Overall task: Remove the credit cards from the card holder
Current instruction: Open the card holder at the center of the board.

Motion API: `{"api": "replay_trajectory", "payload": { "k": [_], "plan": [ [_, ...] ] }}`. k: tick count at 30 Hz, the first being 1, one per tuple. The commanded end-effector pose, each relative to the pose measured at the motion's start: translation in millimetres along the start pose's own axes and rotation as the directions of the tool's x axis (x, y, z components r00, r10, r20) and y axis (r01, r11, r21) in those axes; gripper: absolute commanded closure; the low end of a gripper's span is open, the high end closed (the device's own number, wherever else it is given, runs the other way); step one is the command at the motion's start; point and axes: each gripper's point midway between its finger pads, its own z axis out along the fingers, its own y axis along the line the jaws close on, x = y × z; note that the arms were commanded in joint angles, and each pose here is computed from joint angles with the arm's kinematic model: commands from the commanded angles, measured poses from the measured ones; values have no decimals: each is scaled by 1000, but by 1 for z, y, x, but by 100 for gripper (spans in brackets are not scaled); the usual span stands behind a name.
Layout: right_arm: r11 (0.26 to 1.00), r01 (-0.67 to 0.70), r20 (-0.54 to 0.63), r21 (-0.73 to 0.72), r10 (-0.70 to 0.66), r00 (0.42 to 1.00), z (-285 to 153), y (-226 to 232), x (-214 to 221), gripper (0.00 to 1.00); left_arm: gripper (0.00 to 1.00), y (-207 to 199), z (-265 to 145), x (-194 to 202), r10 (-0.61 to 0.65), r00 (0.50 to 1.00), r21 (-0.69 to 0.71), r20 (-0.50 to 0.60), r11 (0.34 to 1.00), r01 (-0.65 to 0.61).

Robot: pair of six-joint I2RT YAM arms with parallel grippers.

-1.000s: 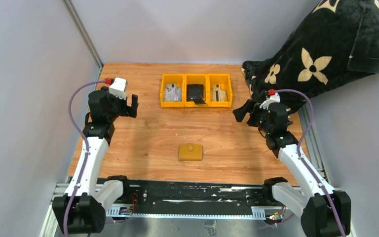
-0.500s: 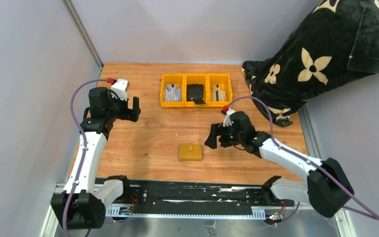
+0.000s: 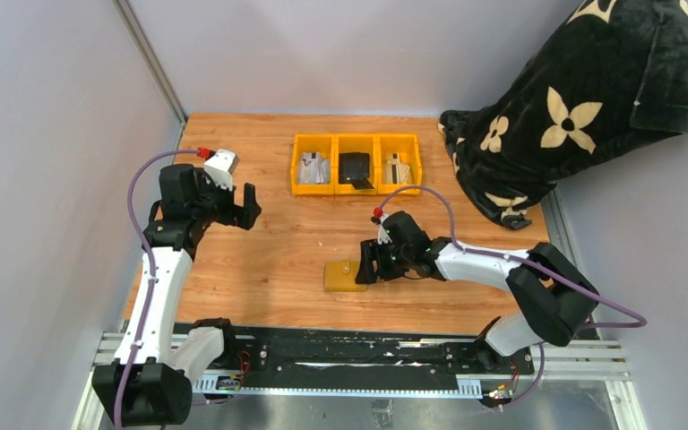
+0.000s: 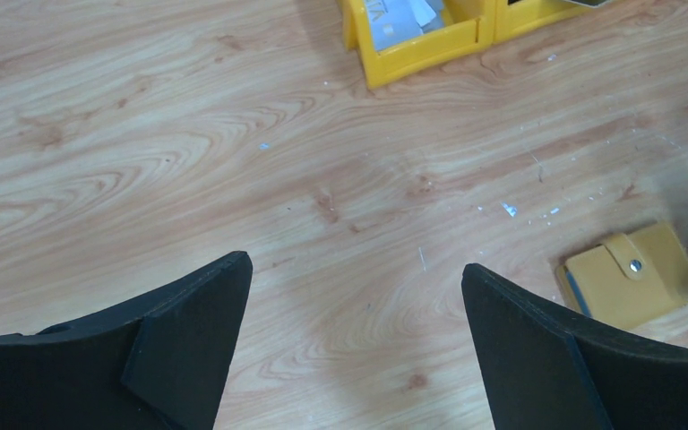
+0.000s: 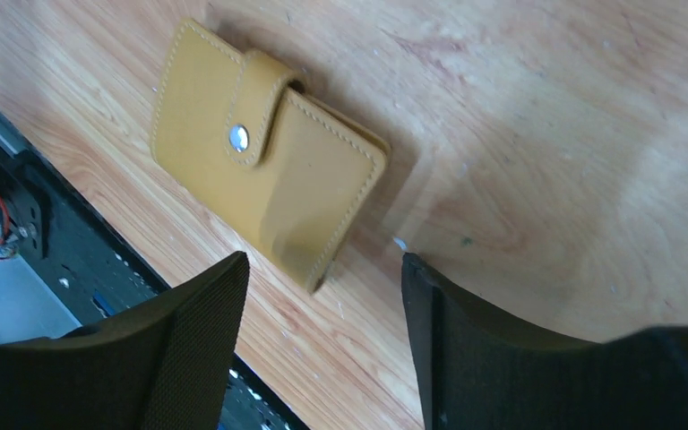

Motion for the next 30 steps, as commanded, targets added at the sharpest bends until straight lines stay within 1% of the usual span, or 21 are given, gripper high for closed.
{"api": "replay_trajectory", "payload": {
  "k": [1,7,10,13,14,15,17,22,26,27,30],
  "plan": [
    [999,-29,-1,-44,29,1000,13,14,-8,34,0,-13,-3,17,-5,999,62,-39,998,7],
    [997,-70,-39,-44,68,997,32,13,-7,46,0,-24,-11,10,6,1000,104,-3,995,-6],
    [994,-89,-46,-59,87,995,36,15,-8,57,0,-25,-15,12,43,999,111,-2,993,-42],
    [989,-100,-33,-106,97,995,37,25,-13,72,0,-27,-17,14,64,998,126,-7,990,-63],
    [987,-100,-28,-125,97,995,36,29,-15,79,0,-29,-17,14,69,998,135,-8,989,-67],
    [984,-93,-17,-152,92,996,34,35,-20,89,0,-31,-18,14,71,997,145,-5,987,-69],
    [976,-78,-1,-205,79,997,28,48,-28,100,0,-36,-19,12,66,998,171,3,983,-65],
    [944,6,74,-329,19,997,3,84,-56,100,0,-56,-23,5,39,999,257,24,966,-44],
    [916,83,157,-392,-22,987,-24,111,-81,100,0,-72,-24,5,20,1000,318,22,948,-26],
    [910,99,177,-403,-28,984,-31,117,-87,100,0,-82,-25,4,21,1000,351,20,936,-26],
    [893,132,232,-431,-31,972,-49,133,-104,100,0,-96,-28,2,-5,1000,403,15,915,-1]
  ]
}}
